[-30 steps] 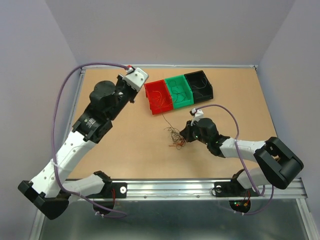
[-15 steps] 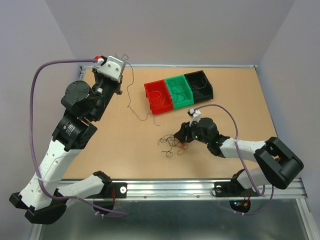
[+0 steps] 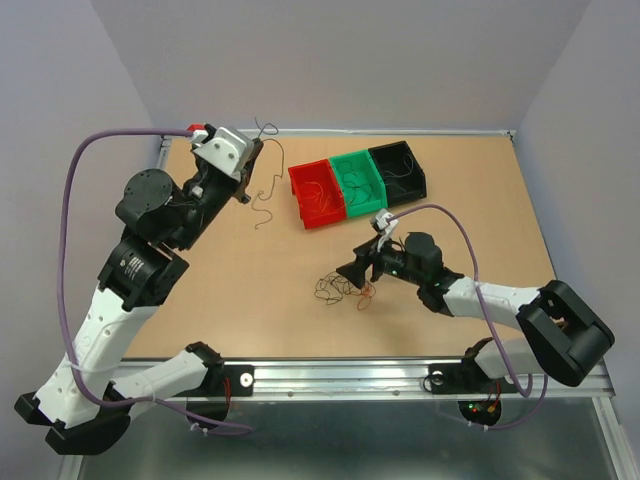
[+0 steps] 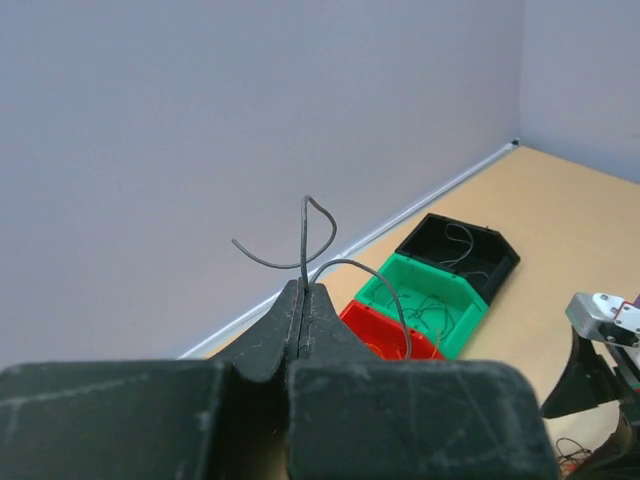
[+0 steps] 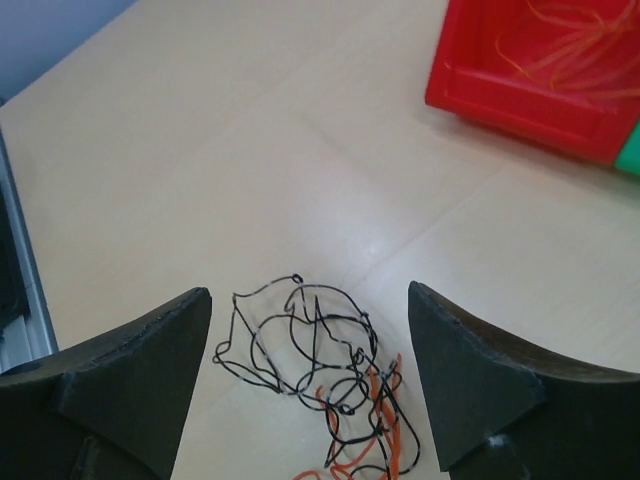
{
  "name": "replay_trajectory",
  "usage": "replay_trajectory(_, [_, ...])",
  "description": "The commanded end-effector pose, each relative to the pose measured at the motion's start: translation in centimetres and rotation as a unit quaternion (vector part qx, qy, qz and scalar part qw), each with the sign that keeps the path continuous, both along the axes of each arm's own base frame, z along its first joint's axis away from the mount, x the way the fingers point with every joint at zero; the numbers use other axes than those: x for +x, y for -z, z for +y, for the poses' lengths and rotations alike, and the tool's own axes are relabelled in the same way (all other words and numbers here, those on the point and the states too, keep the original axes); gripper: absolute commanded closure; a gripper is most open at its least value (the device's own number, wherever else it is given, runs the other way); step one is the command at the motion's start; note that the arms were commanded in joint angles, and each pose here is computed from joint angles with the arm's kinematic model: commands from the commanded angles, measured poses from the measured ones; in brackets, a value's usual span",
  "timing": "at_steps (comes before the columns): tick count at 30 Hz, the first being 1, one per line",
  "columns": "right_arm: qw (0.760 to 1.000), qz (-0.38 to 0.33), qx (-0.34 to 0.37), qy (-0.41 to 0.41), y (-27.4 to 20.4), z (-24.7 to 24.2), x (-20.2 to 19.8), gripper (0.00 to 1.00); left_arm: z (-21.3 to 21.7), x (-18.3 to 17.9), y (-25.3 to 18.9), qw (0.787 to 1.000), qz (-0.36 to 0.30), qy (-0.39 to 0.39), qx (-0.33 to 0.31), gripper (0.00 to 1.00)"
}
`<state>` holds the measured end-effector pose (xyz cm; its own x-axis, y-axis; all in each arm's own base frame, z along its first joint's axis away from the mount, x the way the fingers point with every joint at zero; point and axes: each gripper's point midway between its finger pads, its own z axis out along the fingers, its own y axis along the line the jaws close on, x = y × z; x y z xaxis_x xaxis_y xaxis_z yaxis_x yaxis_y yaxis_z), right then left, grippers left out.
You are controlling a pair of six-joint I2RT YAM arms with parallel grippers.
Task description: Untangle the cables
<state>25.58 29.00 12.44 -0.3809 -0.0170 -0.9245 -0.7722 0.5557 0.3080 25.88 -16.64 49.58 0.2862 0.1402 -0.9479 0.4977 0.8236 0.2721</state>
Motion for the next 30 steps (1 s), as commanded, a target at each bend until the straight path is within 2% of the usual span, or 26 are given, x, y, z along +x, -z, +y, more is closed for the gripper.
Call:
replay_trajectory(1, [0.984,-0.148,0.061,-0.073,-8.1,2.6,0.2,0.16,-1.4,-1.4,-0.5,0.998,-0.013,0.054,-0.018,1.00])
replay_trajectory(4, [0.974,-0.186,0.076,-0.106,-10.4,3.6,-0.1,0.14,-2.5,-1.4,0.6,0.997,-0.001,0.078,-0.013,1.00])
replay_trajectory(5, [0.961,-0.225,0.100,-0.125,-12.8,4.2,-0.2,0.08,-4.0,-1.8,1.9,0.993,0.009,0.117,-0.002,1.00])
replay_trajectory(10, [0.944,-0.266,0.125,-0.149,-15.5,5.3,-0.2,0.05,-6.1,-2.6,3.8,0.984,0.021,0.178,0.016,1.00])
replay_trajectory(14, [0.936,-0.285,0.129,-0.163,-16.9,6.3,0.5,0.05,-7.3,-2.3,5.1,0.979,0.037,0.199,0.024,1.00])
replay_trajectory(17, [0.930,-0.292,0.133,-0.179,-17.3,7.1,0.7,0.09,-8.0,-2.2,6.1,0.975,0.051,0.213,0.031,1.00])
replay_trajectory(22, [0.915,-0.298,0.149,-0.229,-17.8,8.3,-0.7,0.12,-8.3,-1.1,7.2,0.977,0.063,0.202,0.038,1.00])
replay_trajectory(24, [0.915,-0.298,0.155,-0.224,-18.4,8.6,-0.2,0.19,-8.5,-0.8,7.6,0.977,0.067,0.199,0.040,1.00])
replay_trajectory(25, [0.916,-0.293,0.157,-0.223,-18.4,9.0,0.2,0.34,-8.6,-0.7,7.8,0.977,0.069,0.200,0.041,1.00])
replay_trajectory(28, [0.920,-0.284,0.157,-0.219,-18.0,9.5,0.9,0.52,-8.5,-0.3,8.1,0.978,0.071,0.190,0.039,1.00])
replay_trajectory(29, [0.920,-0.283,0.158,-0.220,-18.0,9.5,0.9,0.73,-8.4,-0.2,8.1,0.979,0.070,0.188,0.038,1.00])
replay_trajectory(30, [0.920,-0.281,0.159,-0.220,-17.9,9.6,0.9,0.89,-8.1,0.2,8.2,0.982,0.072,0.174,0.036,1.00])
